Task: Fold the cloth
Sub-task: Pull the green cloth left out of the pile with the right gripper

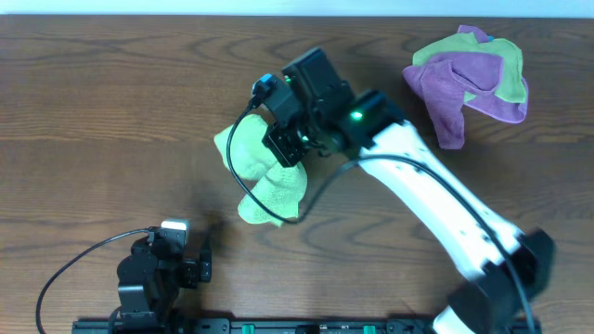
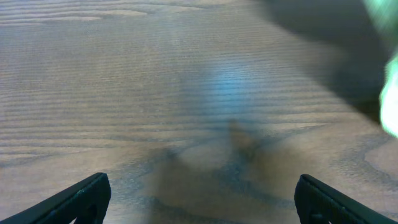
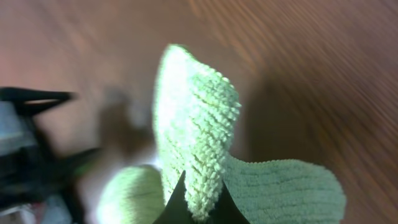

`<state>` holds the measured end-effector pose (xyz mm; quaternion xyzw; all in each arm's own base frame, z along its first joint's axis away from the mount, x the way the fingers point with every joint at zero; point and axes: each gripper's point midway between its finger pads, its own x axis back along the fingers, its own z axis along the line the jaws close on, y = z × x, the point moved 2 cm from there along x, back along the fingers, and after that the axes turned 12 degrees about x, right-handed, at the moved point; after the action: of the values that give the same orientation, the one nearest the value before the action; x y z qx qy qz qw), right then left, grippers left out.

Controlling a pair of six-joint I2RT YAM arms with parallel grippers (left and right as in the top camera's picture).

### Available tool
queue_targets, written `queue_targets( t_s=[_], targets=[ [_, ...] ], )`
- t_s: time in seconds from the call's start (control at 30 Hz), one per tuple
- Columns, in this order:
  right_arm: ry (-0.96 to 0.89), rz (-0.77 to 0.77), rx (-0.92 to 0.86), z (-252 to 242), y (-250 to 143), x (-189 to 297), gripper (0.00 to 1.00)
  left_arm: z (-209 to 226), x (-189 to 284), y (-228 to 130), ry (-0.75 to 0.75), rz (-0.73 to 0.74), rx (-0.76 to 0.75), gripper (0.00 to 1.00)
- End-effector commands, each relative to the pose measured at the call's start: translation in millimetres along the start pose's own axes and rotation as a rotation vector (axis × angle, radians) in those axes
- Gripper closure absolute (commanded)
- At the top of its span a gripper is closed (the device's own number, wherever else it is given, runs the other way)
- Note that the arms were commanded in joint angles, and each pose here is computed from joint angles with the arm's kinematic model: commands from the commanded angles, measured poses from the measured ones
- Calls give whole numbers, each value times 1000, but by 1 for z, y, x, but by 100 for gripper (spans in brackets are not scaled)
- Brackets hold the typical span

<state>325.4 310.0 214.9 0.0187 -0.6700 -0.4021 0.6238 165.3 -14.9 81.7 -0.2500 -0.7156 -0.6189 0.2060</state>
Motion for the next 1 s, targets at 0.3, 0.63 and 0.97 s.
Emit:
queue_targets(
  t_s=[0.3, 0.63, 0.97],
  targets=[
    [-629, 56, -295, -159, -37, 37, 1, 3, -4, -9, 13, 25, 9, 5],
    [-189, 184, -587, -87, -73, 10, 1, 3, -4, -9, 13, 25, 9, 5],
    [12, 316, -773, -43, -129, -40, 1, 3, -4, -9, 13, 25, 9, 5]
  ],
)
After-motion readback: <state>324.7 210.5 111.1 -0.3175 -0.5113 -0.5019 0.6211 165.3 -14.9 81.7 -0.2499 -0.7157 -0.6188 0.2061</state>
